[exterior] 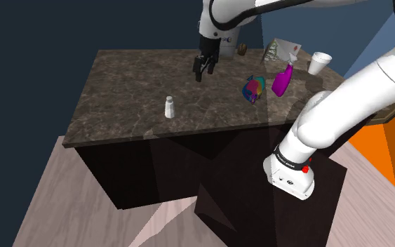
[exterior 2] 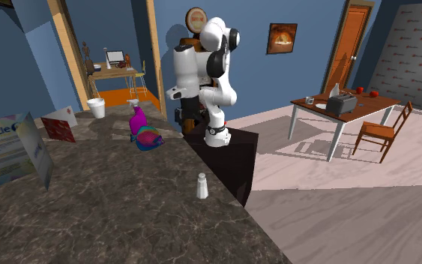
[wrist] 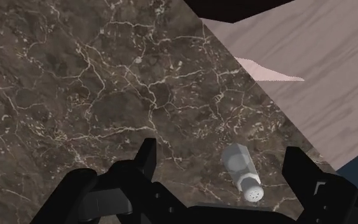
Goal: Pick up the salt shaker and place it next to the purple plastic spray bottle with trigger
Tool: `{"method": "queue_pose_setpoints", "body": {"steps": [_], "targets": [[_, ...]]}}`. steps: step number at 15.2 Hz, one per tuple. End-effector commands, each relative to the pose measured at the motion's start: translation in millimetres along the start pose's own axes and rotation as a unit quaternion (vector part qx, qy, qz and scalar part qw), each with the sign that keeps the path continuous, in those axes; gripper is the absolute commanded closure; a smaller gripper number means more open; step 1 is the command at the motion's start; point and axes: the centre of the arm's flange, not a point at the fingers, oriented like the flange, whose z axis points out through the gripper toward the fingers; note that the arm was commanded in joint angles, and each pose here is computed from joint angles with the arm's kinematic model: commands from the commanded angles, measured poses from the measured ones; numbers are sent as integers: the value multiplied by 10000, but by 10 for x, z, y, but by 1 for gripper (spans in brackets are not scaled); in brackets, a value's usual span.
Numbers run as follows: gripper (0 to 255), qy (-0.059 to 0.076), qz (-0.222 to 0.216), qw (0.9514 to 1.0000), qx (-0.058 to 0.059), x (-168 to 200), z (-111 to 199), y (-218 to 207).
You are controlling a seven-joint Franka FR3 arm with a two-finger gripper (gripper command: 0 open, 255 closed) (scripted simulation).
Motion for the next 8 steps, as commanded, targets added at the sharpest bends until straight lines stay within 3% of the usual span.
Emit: {"method": "queue_pose_setpoints", "body": {"steps": [1,8], "targets": [[0,6,-34,10000,19,185,187,-86],[0,15,-159,9998,77,826,738,-439]]}}
